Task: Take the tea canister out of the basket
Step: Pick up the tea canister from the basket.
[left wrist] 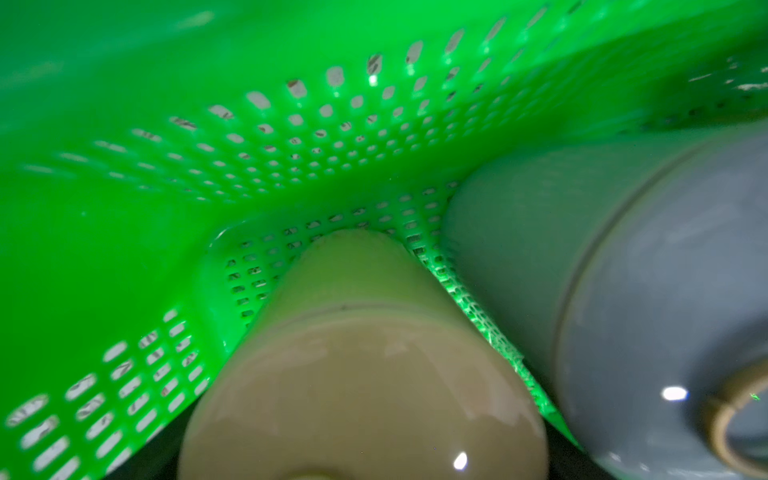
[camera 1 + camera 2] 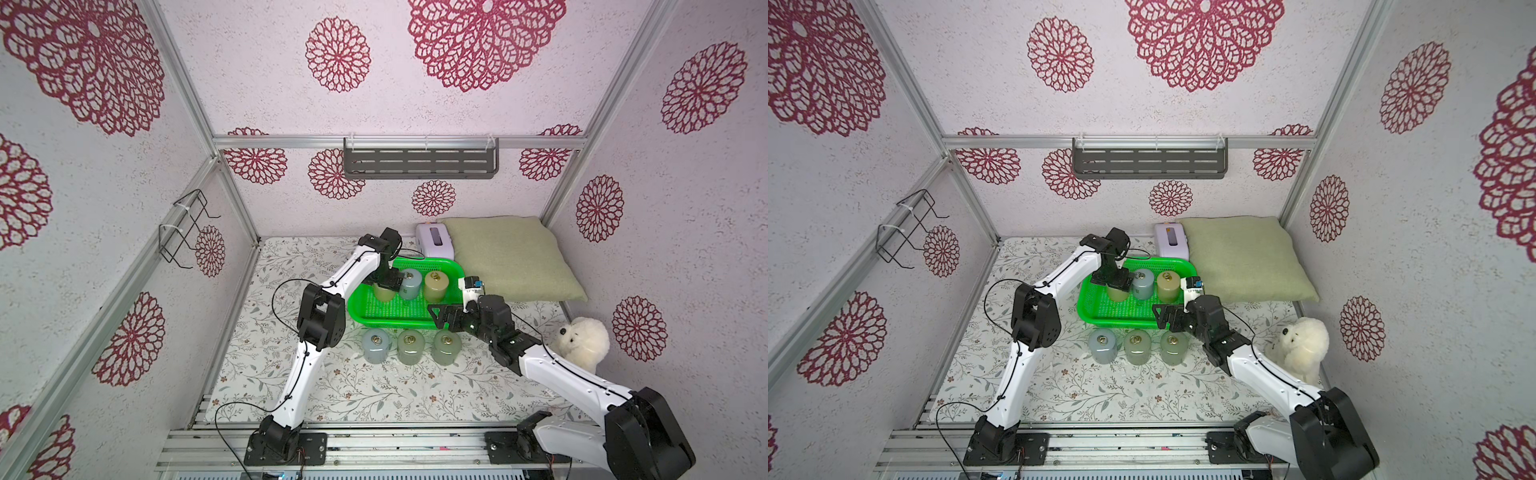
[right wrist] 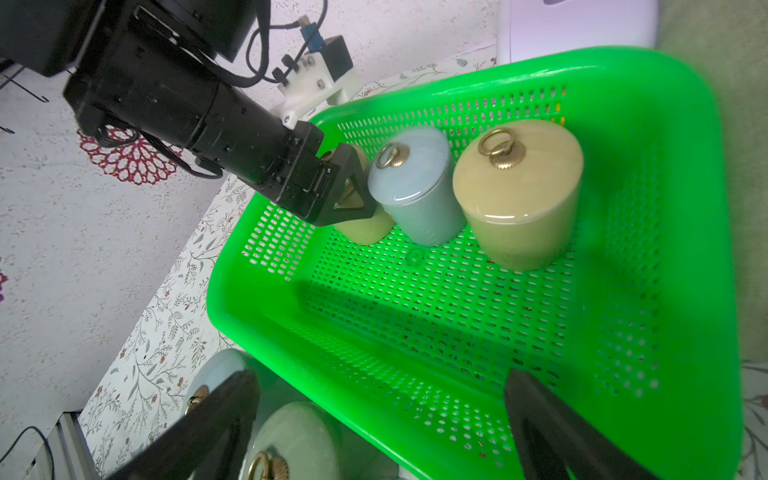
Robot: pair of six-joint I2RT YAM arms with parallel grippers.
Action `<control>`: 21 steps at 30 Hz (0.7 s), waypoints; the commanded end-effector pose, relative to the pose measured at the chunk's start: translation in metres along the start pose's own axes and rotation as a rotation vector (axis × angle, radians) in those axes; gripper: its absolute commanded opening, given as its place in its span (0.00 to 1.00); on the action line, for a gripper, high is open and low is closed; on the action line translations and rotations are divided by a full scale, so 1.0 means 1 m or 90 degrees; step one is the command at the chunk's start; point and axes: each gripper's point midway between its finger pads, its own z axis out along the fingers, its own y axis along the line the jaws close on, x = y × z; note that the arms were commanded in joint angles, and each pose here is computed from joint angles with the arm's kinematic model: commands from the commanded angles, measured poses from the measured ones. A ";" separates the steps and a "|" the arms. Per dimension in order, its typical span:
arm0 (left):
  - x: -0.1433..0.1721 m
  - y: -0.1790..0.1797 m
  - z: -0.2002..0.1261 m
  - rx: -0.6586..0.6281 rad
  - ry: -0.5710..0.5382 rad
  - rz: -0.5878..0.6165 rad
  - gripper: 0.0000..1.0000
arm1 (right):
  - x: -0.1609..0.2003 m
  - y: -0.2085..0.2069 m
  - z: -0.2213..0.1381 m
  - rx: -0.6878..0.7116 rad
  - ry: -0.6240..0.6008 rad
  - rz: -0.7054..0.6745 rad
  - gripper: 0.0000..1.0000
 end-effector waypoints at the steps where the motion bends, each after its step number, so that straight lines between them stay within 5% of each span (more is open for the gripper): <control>1: -0.006 0.005 0.013 -0.015 -0.009 0.005 0.93 | -0.003 0.002 -0.001 -0.012 -0.010 0.005 0.99; 12: -0.008 0.006 0.022 -0.016 -0.013 0.000 0.92 | -0.001 0.000 0.001 -0.008 -0.006 0.006 0.99; 18: -0.009 0.005 0.014 -0.010 -0.019 0.000 0.70 | -0.001 0.000 0.002 -0.009 -0.005 0.006 0.99; 21: -0.010 0.006 0.003 -0.008 -0.031 -0.003 0.70 | 0.000 0.000 0.002 -0.010 -0.004 0.005 0.99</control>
